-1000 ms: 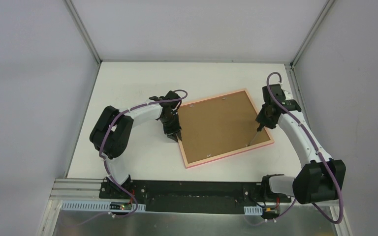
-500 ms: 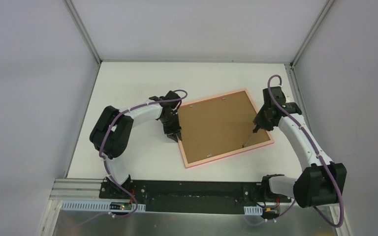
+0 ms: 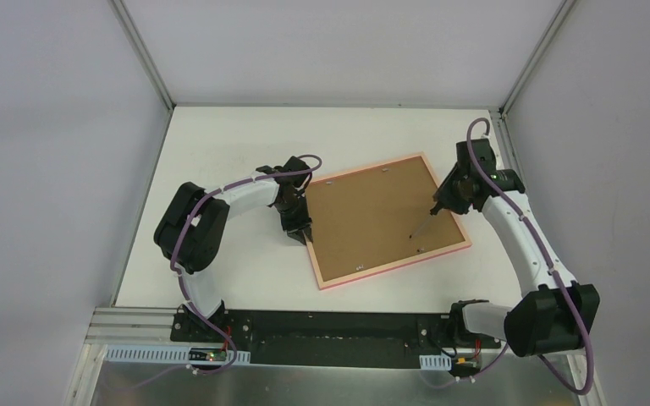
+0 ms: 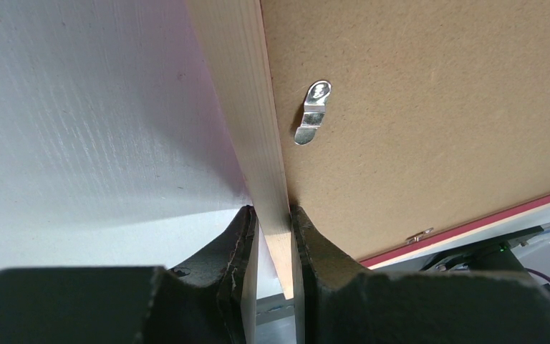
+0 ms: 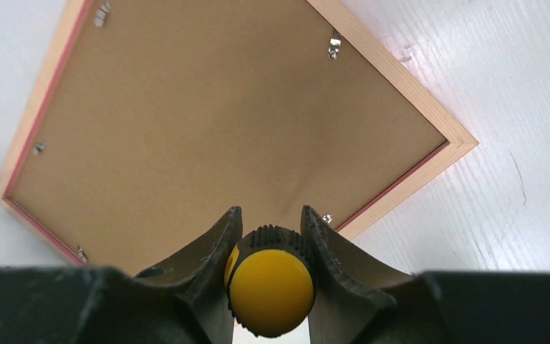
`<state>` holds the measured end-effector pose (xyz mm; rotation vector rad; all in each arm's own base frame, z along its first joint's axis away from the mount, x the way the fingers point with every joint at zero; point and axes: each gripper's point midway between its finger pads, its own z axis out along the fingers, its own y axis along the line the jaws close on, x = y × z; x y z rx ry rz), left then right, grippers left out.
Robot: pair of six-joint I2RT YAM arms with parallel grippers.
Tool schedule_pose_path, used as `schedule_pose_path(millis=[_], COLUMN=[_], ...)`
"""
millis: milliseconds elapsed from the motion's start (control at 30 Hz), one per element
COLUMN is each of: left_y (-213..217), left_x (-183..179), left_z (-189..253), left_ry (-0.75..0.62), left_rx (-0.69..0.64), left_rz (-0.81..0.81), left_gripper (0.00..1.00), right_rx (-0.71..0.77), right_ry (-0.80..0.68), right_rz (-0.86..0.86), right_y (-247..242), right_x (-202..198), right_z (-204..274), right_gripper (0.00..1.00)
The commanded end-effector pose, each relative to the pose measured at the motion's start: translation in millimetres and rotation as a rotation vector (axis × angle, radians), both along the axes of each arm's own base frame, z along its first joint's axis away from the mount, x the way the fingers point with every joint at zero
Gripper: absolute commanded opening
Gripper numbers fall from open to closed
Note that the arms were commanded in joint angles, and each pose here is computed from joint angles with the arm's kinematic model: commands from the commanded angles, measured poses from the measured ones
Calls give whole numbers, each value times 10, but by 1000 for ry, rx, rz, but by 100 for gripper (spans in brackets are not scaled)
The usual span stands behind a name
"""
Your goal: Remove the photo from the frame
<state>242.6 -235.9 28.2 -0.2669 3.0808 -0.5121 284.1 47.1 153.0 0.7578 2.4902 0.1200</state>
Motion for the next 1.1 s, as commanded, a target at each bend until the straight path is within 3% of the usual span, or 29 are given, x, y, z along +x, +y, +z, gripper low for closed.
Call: schedule_pose_path(millis=[0,233,600,1067], left_y=[37,-7,-87,-127], left_x=[-98,-130,-149,-167], left_z=[39,56,151,118], left_ry=[3,17,16,38], left_rx=[6,-24,-81,-101], left_rz=[-41,-77,-147,-169], left_gripper=[0,0,0,0], right_rx=[-42,-238,-435,-428], right_ry=[-95,-78,-72,-149], right_rz=[-3,-104,-197,-195], right_y=[-98,-484,-894,-886], right_x=[1,47,560,978], right_z=[384,358,355,297], right_gripper=[0,0,0,0])
